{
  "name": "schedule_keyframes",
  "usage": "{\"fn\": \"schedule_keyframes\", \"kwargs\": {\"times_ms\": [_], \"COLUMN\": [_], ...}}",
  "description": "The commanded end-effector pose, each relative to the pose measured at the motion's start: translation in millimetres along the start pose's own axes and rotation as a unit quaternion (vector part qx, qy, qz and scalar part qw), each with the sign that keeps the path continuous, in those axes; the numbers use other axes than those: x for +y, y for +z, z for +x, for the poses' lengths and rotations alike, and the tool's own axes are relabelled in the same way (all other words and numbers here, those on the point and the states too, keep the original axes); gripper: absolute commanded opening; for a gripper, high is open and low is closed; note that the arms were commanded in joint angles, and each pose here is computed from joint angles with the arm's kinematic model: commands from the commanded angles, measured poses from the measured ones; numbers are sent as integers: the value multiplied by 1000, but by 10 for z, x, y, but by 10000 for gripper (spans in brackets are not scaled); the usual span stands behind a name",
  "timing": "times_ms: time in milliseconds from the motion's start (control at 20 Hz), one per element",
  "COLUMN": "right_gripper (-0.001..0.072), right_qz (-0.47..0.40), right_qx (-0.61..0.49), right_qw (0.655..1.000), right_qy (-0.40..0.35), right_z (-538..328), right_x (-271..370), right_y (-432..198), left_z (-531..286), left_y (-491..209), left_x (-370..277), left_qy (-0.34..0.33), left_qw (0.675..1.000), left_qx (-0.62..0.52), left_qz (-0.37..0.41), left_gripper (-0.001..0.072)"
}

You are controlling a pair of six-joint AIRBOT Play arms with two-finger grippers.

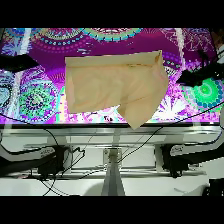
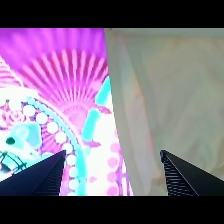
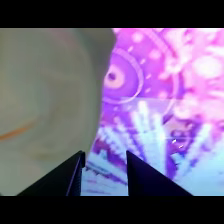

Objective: Fold the clothes and pants, and hang the long-sleeved shirts on hangers.

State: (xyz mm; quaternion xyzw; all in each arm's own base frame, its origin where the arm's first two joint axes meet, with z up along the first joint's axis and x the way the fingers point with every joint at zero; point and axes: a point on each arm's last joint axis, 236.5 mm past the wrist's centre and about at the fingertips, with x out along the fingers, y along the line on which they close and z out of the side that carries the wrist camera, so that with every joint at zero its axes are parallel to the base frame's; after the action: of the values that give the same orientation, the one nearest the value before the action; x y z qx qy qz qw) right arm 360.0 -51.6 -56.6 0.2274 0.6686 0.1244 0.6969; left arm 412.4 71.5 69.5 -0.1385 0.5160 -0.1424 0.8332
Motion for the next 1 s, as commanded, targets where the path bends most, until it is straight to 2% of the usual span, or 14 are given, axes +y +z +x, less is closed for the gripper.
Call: {"fn": "schedule_keyframes", "kwargs": {"times_ms": [0, 200, 250, 300, 500, 600, 800, 900, 950], "right_gripper": [261, 270, 391, 429, 422, 373, 9, 10, 10], "right_qz": [6, 16, 20, 21, -3, -28, -65, -82, -93], "right_qx": [52, 58, 62, 64, 73, 75, 66, 30, 9], "right_qw": [991, 990, 991, 991, 992, 993, 993, 994, 994], "right_qy": [121, 124, 121, 118, 106, 88, 72, 61, 56], "right_z": [361, 697, 743, 779, 901, 1002, 1007, 848, 748], "right_x": [293, 281, 266, 260, 365, 431, 566, 624, 668], "right_y": [-564, -785, -828, -853, -870, -854, -774, -601, -517], "left_z": [-14, 204, 258, 310, 511, 597, 719, 786, 833], "left_y": [-541, -1314, -1471, -1616, -2063, -2199, -2331, -2378, -2396], "left_x": [89, 58, 43, 10, -112, -118, -300, -404, -426], "left_qy": [5, -7, -8, -13, -36, -36, -72, -85, -82], "left_qw": [998, 991, 989, 988, 979, 976, 972, 974, 976], "left_qx": [31, 68, 75, 85, 128, 135, 139, 145, 146], "left_qz": [-61, -115, -127, -131, -156, -168, -177, -153, -140], "left_gripper": [646, 646, 647, 646, 646, 647, 644, 587, 586]}}
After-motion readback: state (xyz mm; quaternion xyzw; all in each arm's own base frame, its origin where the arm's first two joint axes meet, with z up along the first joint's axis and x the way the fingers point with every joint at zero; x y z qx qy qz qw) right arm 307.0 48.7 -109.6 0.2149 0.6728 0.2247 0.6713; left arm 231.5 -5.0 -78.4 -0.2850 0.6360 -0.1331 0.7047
